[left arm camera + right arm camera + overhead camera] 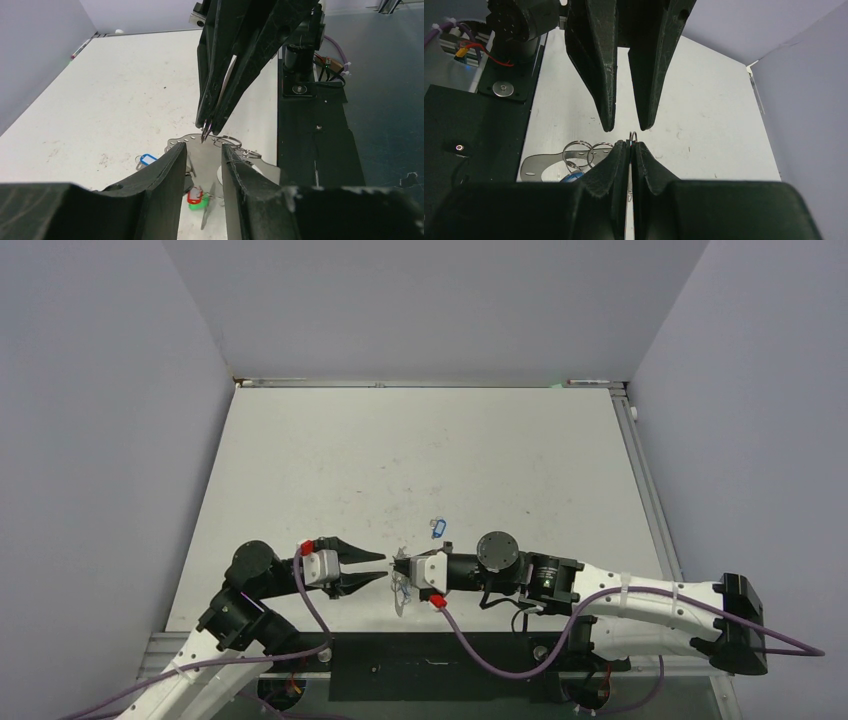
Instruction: Put the keys on the keyring
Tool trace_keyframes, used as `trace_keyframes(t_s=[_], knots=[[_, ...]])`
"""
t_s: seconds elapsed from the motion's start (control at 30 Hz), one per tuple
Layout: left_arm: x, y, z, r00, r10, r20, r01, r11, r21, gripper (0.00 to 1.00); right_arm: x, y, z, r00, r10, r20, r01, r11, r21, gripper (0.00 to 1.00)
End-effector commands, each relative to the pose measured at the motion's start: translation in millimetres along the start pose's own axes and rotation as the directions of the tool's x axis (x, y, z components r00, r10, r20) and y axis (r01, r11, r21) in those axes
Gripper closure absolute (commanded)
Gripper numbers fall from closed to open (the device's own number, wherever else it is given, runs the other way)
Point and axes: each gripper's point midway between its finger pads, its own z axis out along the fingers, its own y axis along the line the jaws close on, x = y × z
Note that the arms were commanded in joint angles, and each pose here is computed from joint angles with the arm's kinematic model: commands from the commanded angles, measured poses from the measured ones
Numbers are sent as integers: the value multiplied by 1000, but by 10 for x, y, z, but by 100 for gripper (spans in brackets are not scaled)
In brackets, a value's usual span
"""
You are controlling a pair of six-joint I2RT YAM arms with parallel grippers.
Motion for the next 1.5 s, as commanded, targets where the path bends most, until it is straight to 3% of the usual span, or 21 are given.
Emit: trace_keyframes(t_s=[0.0, 0.47, 1.0, 1.13, 1.3, 1.47], knots=[[-78, 43, 6, 999, 41, 6, -41, 999, -15, 73, -366, -60, -70, 991, -34, 126, 33, 999, 11, 95], [-115, 18, 52, 998, 31, 52, -32, 999, 7, 82, -466, -44, -40, 986, -15, 169, 15, 1000, 1, 95], [-158, -42, 43, 995, 35, 89, -38, 999, 29, 80, -526, -83, 35, 980, -2, 201, -1, 1000, 15, 95], [-168, -55, 41, 995, 31, 99, -34, 999, 33, 85, -551, -84, 52, 977, -1, 215, -2, 1000, 15, 95], [-196, -48, 29, 993, 40, 109, -42, 999, 23, 100, -573, -74, 73, 973, 4, 230, -6, 1000, 8, 95], [-283, -73, -9, 988, 48, 144, -51, 999, 16, 100, -559, -59, 87, 972, 14, 233, -15, 1000, 6, 95]])
